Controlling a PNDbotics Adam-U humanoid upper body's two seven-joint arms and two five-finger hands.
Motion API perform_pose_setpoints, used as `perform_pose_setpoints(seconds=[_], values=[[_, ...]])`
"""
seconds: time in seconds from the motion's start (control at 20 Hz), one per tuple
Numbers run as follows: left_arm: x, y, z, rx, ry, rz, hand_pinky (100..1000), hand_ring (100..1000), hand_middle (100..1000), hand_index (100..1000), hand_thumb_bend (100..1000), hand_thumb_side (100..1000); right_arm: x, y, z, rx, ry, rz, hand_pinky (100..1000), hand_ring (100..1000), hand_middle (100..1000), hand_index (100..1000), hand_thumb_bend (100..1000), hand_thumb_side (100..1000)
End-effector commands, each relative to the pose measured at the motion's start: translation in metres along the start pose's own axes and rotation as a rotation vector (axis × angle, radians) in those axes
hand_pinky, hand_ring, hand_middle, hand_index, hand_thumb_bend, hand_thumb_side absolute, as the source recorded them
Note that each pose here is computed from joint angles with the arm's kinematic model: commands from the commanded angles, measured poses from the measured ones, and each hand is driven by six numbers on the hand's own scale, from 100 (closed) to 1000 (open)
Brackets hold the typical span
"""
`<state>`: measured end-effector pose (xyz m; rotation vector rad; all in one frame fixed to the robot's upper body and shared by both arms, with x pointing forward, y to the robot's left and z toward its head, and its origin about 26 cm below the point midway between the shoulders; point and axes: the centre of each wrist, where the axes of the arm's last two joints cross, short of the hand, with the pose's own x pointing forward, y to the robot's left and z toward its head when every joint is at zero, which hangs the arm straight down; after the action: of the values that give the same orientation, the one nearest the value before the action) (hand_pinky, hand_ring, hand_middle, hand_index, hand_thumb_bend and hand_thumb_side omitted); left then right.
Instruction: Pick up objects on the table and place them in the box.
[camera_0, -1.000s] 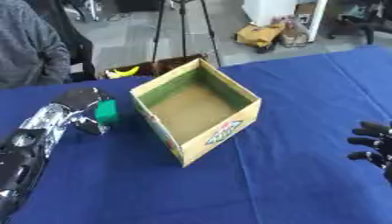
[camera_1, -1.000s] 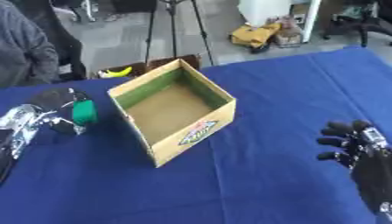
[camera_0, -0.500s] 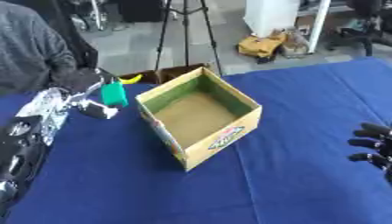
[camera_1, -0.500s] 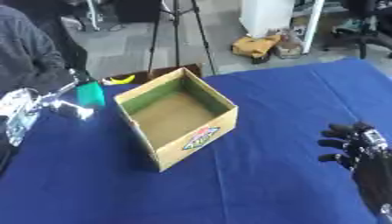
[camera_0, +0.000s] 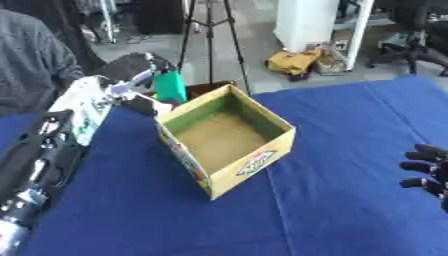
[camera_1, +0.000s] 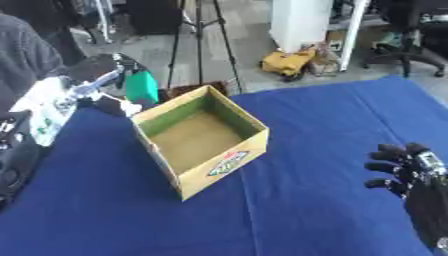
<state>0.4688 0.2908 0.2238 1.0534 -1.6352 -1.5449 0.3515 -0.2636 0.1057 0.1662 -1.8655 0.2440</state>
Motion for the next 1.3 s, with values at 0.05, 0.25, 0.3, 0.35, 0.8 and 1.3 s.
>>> perform_pose_setpoints(seconds=[0.05, 0.25, 0.3, 0.35, 0.8, 1.3], values=[[0.012, 0.002, -0.013, -0.029, -0.020, -0.024, 563, 420, 383, 767, 107, 383, 0.010, 0.001, -0.006, 0.020, -0.034, 0.002, 574, 730, 706, 807, 100, 1000], [0.023, -0.018, -0.021, -0.099, -0.023, -0.041, 568, 439, 398, 769, 128, 387, 0.012, 0.003, -0.008, 0.029, -0.041, 0.000, 574, 730, 706, 807, 100, 1000], [0.025, -0.022, -0.022, -0.115, -0.025, -0.051, 570, 444, 403, 771, 147, 392, 0.012, 0.003, -0.008, 0.031, -0.040, 0.001, 574, 730, 706, 807, 100, 1000], [0.027, -0.026, -0.023, -0.130, -0.028, -0.061, 577, 464, 431, 780, 283, 427, 0.012, 0.003, -0.008, 0.033, -0.039, 0.001, 574, 730, 706, 807, 100, 1000], [0.037, -0.037, -0.026, -0.150, -0.086, -0.107, 704, 727, 737, 851, 1000, 774, 0.012, 0.004, -0.009, 0.031, -0.040, 0.000, 574, 730, 707, 807, 100, 1000], [-0.003, 0.011, 0.025, 0.237, -0.016, -0.028, 669, 627, 657, 809, 827, 777, 0.004, -0.002, -0.001, -0.015, -0.021, -0.012, 575, 728, 706, 807, 100, 1000]])
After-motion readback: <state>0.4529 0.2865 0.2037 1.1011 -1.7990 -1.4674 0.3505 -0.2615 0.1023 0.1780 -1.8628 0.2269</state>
